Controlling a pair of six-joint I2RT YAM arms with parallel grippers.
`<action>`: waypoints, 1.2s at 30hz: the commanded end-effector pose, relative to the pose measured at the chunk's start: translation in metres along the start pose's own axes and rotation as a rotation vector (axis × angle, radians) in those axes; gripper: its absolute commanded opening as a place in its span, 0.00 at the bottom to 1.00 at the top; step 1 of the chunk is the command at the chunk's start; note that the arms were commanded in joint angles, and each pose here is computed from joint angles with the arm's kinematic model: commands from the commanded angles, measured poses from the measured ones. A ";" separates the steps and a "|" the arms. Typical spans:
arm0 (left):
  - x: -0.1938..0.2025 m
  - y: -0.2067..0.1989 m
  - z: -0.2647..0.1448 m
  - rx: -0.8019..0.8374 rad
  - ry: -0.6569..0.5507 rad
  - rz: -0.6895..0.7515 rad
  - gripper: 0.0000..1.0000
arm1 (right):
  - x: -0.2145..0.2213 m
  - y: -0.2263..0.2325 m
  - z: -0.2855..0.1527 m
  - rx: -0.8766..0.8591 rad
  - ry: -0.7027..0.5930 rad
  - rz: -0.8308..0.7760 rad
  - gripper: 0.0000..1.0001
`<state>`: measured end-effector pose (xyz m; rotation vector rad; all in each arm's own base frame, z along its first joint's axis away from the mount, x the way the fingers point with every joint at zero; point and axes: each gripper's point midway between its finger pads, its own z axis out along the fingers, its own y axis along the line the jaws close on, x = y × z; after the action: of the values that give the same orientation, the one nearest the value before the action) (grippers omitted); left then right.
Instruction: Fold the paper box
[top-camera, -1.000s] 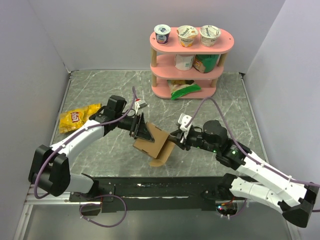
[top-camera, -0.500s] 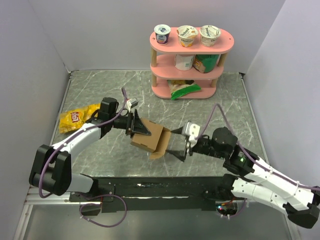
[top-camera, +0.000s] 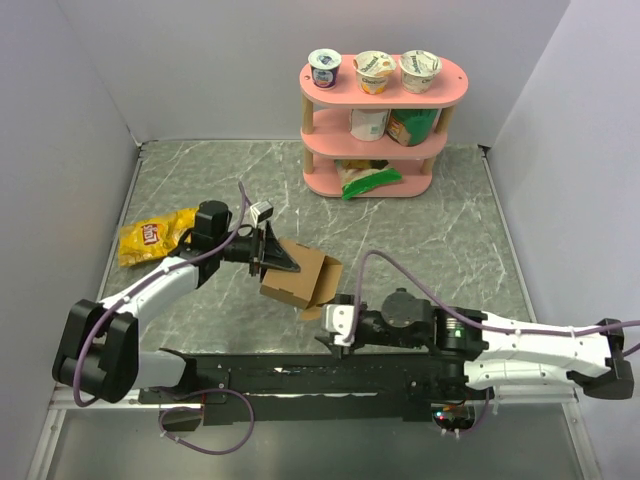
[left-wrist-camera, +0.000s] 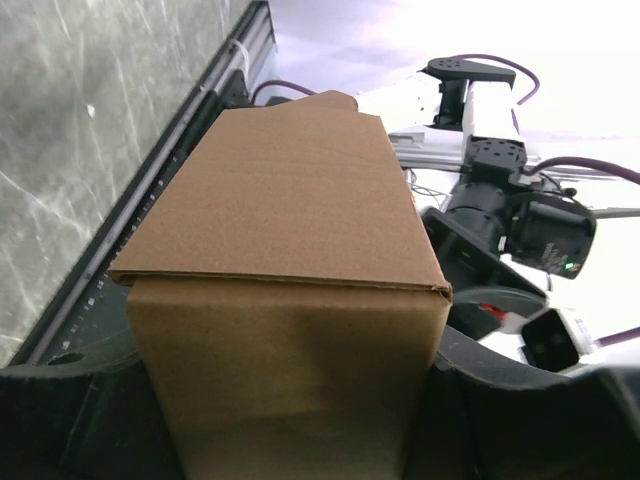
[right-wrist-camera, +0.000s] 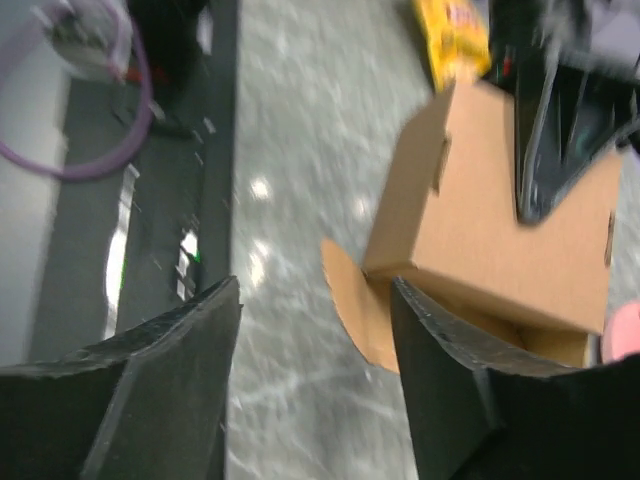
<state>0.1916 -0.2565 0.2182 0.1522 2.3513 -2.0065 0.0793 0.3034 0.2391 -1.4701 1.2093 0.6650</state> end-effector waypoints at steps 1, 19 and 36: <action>0.008 -0.016 -0.004 0.049 0.020 0.026 0.47 | 0.003 -0.026 0.002 0.126 0.067 -0.046 0.64; 0.015 -0.026 -0.002 0.074 0.033 0.051 0.47 | -0.004 -0.033 0.032 0.166 0.051 -0.024 0.27; 0.029 -0.042 -0.006 0.192 0.037 0.065 0.46 | 0.006 -0.053 0.005 0.260 -0.013 0.054 0.00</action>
<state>0.1793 -0.2594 0.2363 0.1778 2.2348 -2.1034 0.1175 0.3115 0.2213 -1.3674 1.3165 0.5169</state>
